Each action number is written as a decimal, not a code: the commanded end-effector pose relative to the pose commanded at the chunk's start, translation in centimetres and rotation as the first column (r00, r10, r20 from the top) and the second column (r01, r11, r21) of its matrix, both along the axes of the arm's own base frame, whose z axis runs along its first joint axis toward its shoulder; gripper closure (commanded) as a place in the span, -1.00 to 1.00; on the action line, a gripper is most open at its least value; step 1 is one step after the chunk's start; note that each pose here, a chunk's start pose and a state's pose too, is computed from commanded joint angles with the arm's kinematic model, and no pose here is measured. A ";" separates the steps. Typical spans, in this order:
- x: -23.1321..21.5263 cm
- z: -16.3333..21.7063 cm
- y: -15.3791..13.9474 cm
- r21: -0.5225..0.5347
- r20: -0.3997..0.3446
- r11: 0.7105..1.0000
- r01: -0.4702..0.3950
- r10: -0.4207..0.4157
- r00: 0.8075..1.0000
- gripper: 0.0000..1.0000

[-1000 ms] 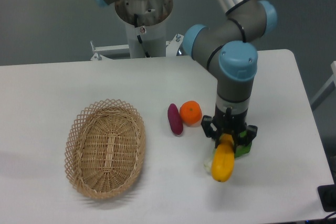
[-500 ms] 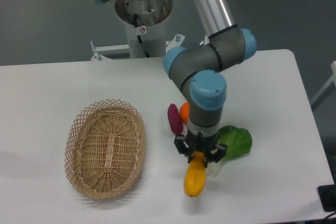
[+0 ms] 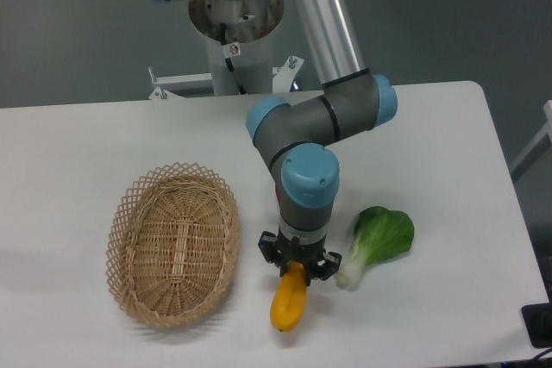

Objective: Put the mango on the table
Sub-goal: 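Lower and carry the mango toward the basket, beside the bok choy, then open the gripper to release the mango onto the table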

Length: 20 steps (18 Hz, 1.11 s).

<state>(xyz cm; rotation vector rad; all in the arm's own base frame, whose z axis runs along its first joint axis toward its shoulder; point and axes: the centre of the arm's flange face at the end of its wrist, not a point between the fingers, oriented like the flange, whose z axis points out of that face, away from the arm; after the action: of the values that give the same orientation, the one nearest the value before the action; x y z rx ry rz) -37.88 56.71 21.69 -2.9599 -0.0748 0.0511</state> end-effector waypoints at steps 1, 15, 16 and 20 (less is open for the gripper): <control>0.0 0.0 0.0 0.000 0.000 1.000 0.000 0.000 1.000 -0.06; -1.2 5.4 0.4 0.082 -0.093 0.997 0.006 0.002 0.996 -1.00; -1.4 6.8 0.2 0.095 -0.107 0.995 0.003 0.008 0.994 -1.00; -3.5 12.2 -2.0 0.154 -0.161 0.988 -0.024 0.049 0.986 -1.00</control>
<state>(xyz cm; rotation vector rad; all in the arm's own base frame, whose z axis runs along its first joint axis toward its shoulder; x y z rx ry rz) -41.40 54.74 33.93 -2.7906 -0.1063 0.2813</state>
